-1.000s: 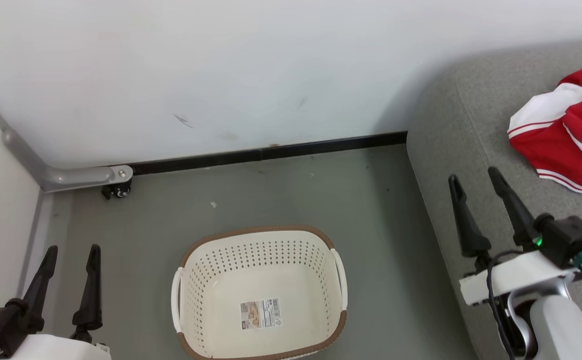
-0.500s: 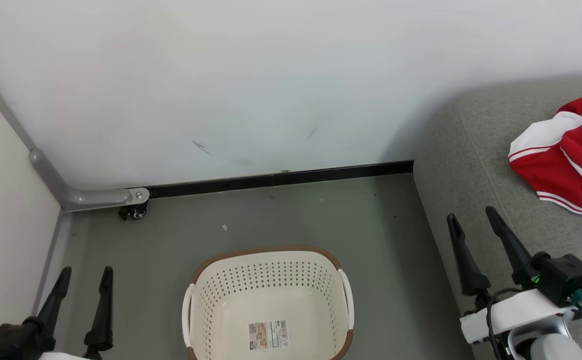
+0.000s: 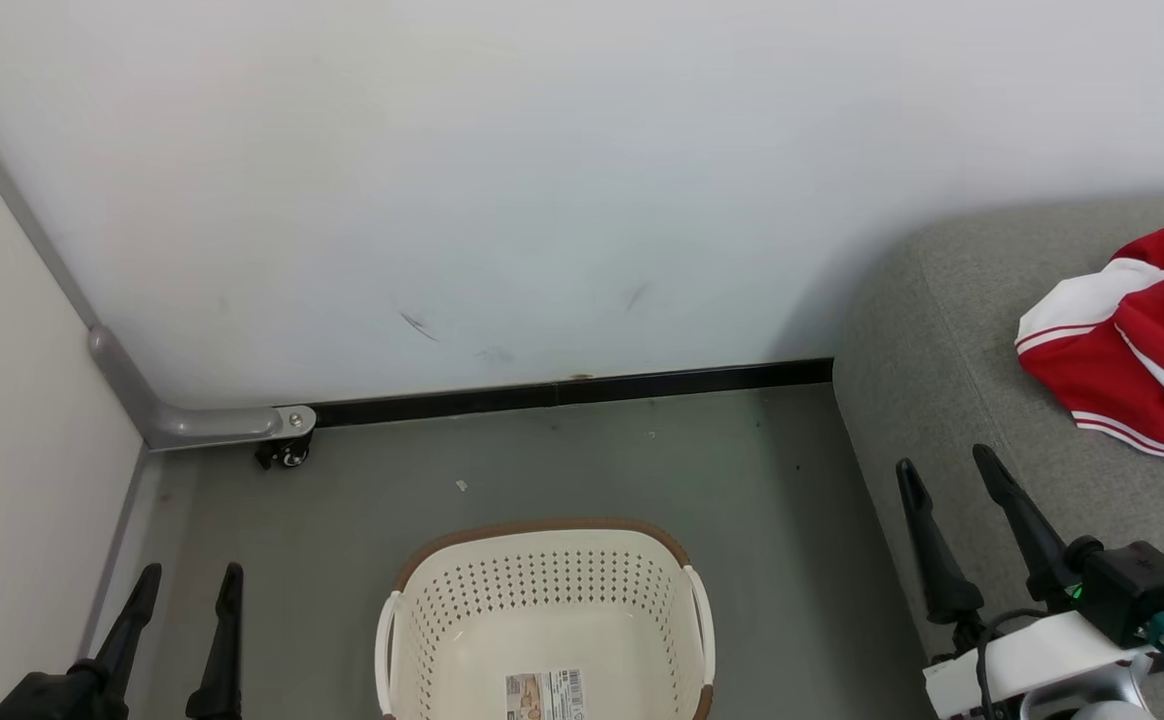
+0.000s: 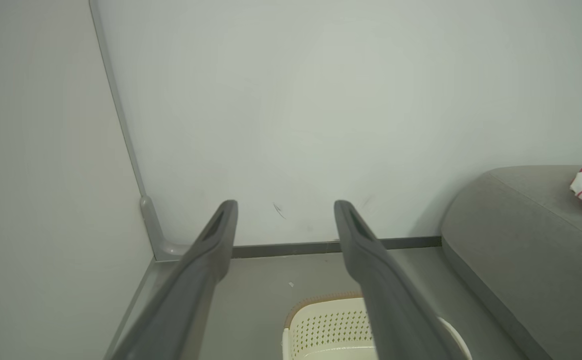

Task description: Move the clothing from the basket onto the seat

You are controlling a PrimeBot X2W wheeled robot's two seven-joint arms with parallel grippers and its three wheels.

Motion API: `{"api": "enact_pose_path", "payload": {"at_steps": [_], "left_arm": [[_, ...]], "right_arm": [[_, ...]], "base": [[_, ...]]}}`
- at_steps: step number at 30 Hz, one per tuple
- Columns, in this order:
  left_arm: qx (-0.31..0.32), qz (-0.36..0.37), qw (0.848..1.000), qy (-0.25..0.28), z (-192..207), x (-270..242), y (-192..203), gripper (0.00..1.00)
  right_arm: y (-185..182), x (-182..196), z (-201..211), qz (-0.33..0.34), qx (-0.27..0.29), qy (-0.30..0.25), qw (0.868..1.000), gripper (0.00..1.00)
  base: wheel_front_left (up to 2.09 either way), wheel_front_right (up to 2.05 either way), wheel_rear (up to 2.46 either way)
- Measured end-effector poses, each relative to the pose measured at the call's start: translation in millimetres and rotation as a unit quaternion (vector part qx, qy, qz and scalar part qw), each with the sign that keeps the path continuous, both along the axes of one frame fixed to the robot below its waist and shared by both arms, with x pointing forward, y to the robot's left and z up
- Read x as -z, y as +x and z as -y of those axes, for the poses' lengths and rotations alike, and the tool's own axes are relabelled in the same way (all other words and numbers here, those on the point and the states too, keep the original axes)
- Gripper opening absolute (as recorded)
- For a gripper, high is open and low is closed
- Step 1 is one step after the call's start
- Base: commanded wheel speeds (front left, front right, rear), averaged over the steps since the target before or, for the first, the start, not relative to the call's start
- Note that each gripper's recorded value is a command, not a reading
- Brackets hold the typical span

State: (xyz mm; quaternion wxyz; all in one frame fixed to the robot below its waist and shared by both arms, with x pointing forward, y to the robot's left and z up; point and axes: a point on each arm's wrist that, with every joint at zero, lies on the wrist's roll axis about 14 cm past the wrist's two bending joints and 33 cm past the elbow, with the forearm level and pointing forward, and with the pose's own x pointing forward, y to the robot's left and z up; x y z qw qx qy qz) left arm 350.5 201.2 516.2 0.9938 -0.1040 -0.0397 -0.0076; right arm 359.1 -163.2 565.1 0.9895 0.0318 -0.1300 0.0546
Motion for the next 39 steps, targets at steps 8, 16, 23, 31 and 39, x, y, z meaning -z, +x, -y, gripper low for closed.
{"api": "enact_pose_path", "payload": {"at_steps": [8,16,23,31,39], "left_arm": [[0.001,0.003,1.000,-0.001,1.6,-0.8,-6.4,1.00],[0.004,0.009,1.000,0.001,4.0,-3.7,-6.4,1.00],[0.009,0.012,1.000,0.002,6.5,-5.1,-4.4,1.00],[0.018,0.009,1.000,0.003,11.4,-2.9,-3.2,1.00],[0.024,-0.022,0.999,-0.016,23.4,18.0,-8.1,0.00]], "right_arm": [[-9.7,3.8,0.6,-0.005,0.001,0.001,1.000,1.00],[-13.0,-5.4,5.5,0.010,0.009,0.002,1.000,1.00],[-18.7,-3.2,12.8,0.007,0.020,0.002,1.000,1.00],[-21.8,-3.5,18.3,0.007,0.029,0.004,1.000,1.00],[-26.1,20.6,17.7,-0.031,0.032,0.011,0.999,0.00]], "base": [[0.00,0.00,0.00],[0.00,0.00,0.00],[0.00,0.00,0.00],[0.00,0.00,0.00],[0.00,0.00,0.00]]}}
